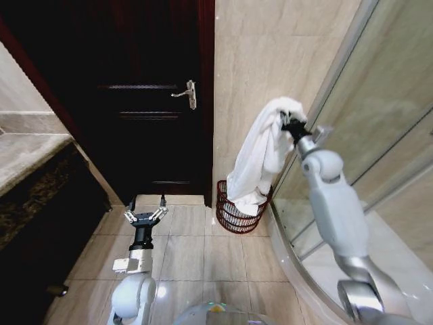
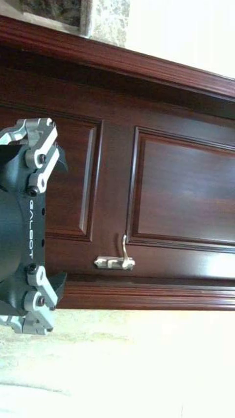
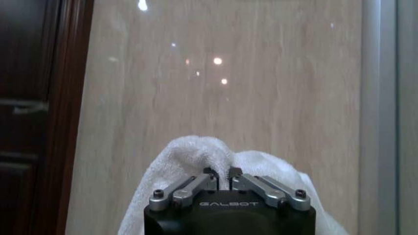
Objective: Discard the used towel into the hamper.
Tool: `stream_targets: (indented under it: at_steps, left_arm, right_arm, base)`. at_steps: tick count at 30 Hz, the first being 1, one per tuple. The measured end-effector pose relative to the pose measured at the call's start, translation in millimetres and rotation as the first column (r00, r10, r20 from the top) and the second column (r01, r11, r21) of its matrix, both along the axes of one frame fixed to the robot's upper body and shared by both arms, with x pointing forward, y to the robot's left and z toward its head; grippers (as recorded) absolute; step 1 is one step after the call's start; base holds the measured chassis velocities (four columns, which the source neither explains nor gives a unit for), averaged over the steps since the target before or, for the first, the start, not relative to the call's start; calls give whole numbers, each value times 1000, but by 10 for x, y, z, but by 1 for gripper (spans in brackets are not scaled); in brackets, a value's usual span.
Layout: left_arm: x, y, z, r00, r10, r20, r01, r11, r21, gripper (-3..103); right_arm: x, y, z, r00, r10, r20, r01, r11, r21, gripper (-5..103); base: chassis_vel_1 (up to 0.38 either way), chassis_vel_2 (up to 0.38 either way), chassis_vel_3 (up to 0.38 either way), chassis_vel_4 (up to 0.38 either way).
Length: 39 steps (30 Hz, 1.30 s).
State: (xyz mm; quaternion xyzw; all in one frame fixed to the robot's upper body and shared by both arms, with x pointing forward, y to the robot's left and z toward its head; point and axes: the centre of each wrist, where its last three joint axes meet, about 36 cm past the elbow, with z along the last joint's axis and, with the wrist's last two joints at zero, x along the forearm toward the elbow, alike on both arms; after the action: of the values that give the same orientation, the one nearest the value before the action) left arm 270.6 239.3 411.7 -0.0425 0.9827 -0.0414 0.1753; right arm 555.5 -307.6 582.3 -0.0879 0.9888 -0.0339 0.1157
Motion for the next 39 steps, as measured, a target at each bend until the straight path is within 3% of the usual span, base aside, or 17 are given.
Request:
stream_targets:
  at_steps: [14,22,31,39]
  left_arm:
    - [19,34,-24,1000,1,6,-1,1000,-5,100]
    - [7,77,-80,1000,10,8,-10,1000,-11,100]
    - [25,89,-115,1000,6,6,-6,1000,-18,100]
    - [-18,143,-113,1000,13,2,-13,1000,-15,100]
  right_arm:
    - [-146,-69,-902,982,-37,-187,40,999,16,7]
    - [-4,-298,-1276,940,-132,-315,135,991,-13,7]
    - [55,-170,-1580,912,-100,-399,114,993,10,7]
    - [107,-116,-1952,855,-82,-512,103,995,14,7]
  base:
    - [0,0,0,0]
    - [0,0,0,0]
    - [0,0,0,0]
    - [0,0,0,0]
